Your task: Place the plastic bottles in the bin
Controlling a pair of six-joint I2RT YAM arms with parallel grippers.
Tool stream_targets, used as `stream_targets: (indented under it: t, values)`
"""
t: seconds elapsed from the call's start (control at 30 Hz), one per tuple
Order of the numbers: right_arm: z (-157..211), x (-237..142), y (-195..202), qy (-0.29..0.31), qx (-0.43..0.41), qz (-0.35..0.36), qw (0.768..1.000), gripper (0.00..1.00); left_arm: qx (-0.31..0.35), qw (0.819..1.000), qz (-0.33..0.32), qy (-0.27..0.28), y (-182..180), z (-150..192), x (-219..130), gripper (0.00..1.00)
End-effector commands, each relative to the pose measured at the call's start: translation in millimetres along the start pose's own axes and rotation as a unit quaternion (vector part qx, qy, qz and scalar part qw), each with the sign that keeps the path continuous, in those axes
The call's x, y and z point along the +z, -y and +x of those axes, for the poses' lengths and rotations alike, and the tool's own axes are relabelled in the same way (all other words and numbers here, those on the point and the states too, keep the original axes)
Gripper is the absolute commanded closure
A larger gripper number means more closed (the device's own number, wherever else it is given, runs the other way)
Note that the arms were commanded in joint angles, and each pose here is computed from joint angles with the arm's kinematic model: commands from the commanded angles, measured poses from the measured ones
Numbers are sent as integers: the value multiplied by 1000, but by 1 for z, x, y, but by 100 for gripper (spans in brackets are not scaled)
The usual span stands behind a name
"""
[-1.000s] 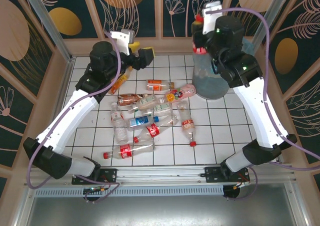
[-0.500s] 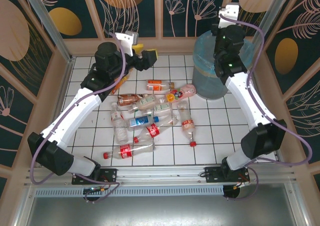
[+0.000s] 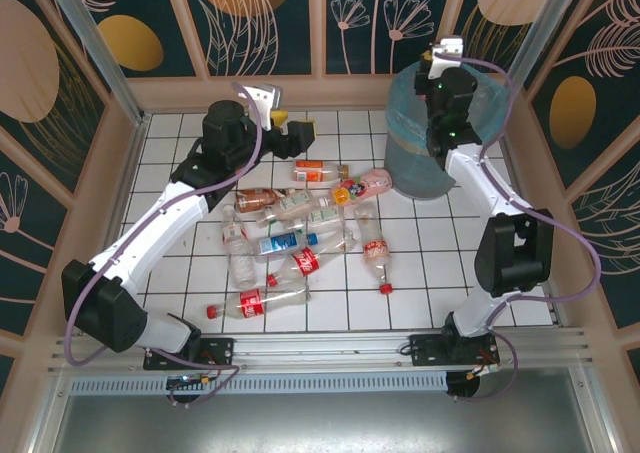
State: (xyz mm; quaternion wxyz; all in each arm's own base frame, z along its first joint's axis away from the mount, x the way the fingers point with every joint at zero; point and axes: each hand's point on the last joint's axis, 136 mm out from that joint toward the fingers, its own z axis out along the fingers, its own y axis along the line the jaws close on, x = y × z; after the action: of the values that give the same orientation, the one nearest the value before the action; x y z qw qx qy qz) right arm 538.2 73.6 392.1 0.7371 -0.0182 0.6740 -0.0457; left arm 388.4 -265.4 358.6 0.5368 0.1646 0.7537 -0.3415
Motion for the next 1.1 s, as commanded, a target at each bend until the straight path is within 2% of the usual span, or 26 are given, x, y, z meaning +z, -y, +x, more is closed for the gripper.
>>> stream_targets:
  t: [0.0, 0.2, 0.57, 0.7, 0.8, 0.83, 0.87, 0.9, 0.93, 1.07]
  values:
    - [-28, -14, -11, 55, 0, -9, 998, 100, 7, 1000, 6, 25, 5, -12, -6, 19]
    - [-16, -9, -24, 31, 0, 1, 1000, 100, 14, 1000, 3, 27, 5, -11, -10, 18]
    - [30, 16, -9, -40, 42, 47, 997, 100, 23, 999, -6, 23, 3, -7, -15, 18]
    - [40, 21, -5, -46, 43, 53, 997, 94, 23, 1000, -6, 20, 1, -4, -13, 17]
    - [47, 22, -2, -56, 41, 63, 996, 79, 23, 1000, -5, 20, 1, -2, -13, 17]
    - [48, 20, -1, -57, 41, 66, 995, 70, 23, 1000, -5, 21, 1, -2, -13, 17]
    - [47, 19, 1, -56, 44, 69, 995, 57, 23, 999, -6, 21, 1, -2, -13, 16]
    - [45, 16, 2, -54, 48, 71, 995, 38, 24, 999, -6, 21, 1, -2, -13, 16]
    - [42, 14, 4, -50, 53, 73, 995, 26, 26, 999, -6, 21, 1, -2, -12, 16]
    - [25, 7, 0, -43, 69, 54, 995, 22, 29, 999, -8, 17, 1, -4, -11, 16]
